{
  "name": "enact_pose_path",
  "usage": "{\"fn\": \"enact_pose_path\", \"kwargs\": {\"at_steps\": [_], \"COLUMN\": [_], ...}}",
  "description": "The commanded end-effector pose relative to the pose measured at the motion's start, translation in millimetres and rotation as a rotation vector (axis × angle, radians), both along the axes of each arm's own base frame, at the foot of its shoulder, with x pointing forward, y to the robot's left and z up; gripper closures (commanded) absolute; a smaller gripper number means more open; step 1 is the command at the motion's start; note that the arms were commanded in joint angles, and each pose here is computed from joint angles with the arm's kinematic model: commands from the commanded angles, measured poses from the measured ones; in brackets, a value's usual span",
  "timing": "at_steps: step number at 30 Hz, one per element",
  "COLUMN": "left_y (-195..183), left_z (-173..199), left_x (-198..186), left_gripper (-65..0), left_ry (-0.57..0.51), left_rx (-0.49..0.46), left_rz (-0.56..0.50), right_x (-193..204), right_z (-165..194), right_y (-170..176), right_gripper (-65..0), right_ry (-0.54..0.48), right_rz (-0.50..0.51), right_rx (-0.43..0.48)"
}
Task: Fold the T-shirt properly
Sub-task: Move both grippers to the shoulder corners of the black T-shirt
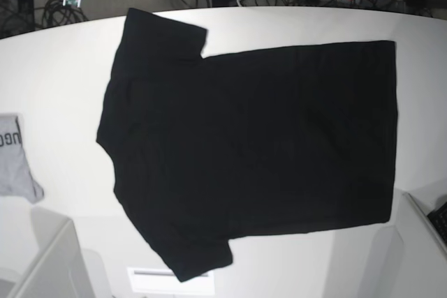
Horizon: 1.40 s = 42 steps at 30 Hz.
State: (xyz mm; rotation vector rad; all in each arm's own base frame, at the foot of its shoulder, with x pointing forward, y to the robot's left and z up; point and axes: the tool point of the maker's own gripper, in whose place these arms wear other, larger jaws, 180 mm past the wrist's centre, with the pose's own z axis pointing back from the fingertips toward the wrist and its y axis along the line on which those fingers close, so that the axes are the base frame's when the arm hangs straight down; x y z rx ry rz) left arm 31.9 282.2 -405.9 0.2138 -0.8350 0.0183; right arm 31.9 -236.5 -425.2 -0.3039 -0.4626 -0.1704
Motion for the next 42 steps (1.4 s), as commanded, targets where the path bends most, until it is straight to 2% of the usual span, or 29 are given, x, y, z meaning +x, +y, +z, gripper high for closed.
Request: {"fn": "enact_pose_path", "kwargs": {"at_steps": [1, 4, 9, 13, 15, 16, 19, 20, 21, 23, 25, 28, 31, 35, 40, 42], "left_y": [-3, -5, 1, 11, 15, 15, 16, 16, 16, 16, 16, 19, 26, 34, 35, 35], "left_z": [17, 42, 67, 72, 72, 73, 73, 73, 73, 73, 73, 71, 69, 64, 65, 65], "left_x": [7, 24, 41, 48, 48, 48, 49, 49, 49, 51, 52, 51, 51, 47, 48, 50], "left_gripper": [0.0, 0.0, 0.0, 0.0, 0.0, 0.0, 0.0, 0.0, -7.2, -17.3, -23.5, -24.2, -23.7, -23.7, -23.7, -23.7], "left_ry": [-0.051, -0.137, -0.227, -0.263, -0.265, -0.265, -0.268, -0.269, -0.269, -0.276, -0.278, -0.283, -0.31, -0.303, -0.306, -0.312], "left_rx": [-0.027, -0.096, -0.152, -0.152, -0.144, -0.143, -0.143, -0.143, -0.143, -0.145, -0.144, -0.162, -0.214, -0.228, -0.229, -0.23], "left_rz": [-0.017, -0.01, -0.008, 0.023, 0.028, 0.028, 0.029, 0.028, 0.028, 0.029, 0.031, 0.055, 0.119, 0.148, 0.151, 0.15], "right_x": [8, 28, 69, 97, 106, 109, 117, 119, 122, 130, 133, 139, 144, 144, 134, 131], "right_z": [11, 23, 29, 30, 33, 35, 44, 47, 51, 59, 58, 48, 36, 22, -1, -7], "right_y": [-2, 3, 16, 52, 65, 71, 86, 88, 89, 91, 89, 74, 51, 34, 41, 57], "right_gripper": [0.0, 0.0, 0.0, 0.0, 0.0, -4.2, -28.7, -35.0, -37.8, -38.0, -38.0, -38.0, -38.0, -38.0, -35.3, -33.3], "right_ry": [-0.038, -0.102, -0.203, -0.259, -0.299, -0.323, -0.395, -0.416, -0.44, -0.485, -0.484, -0.453, -0.422, -0.373, -0.296, -0.263], "right_rz": [0.01, 0.025, 0.03, 0.149, 0.156, 0.151, 0.129, 0.125, 0.113, 0.097, 0.083, 0.055, -0.001, -0.048, -0.071, -0.044], "right_rx": [-0.019, -0.019, 0.015, 0.126, 0.206, 0.256, 0.407, 0.449, 0.494, 0.57, 0.624, 0.645, 0.62, 0.612, 0.65, 0.681]}}
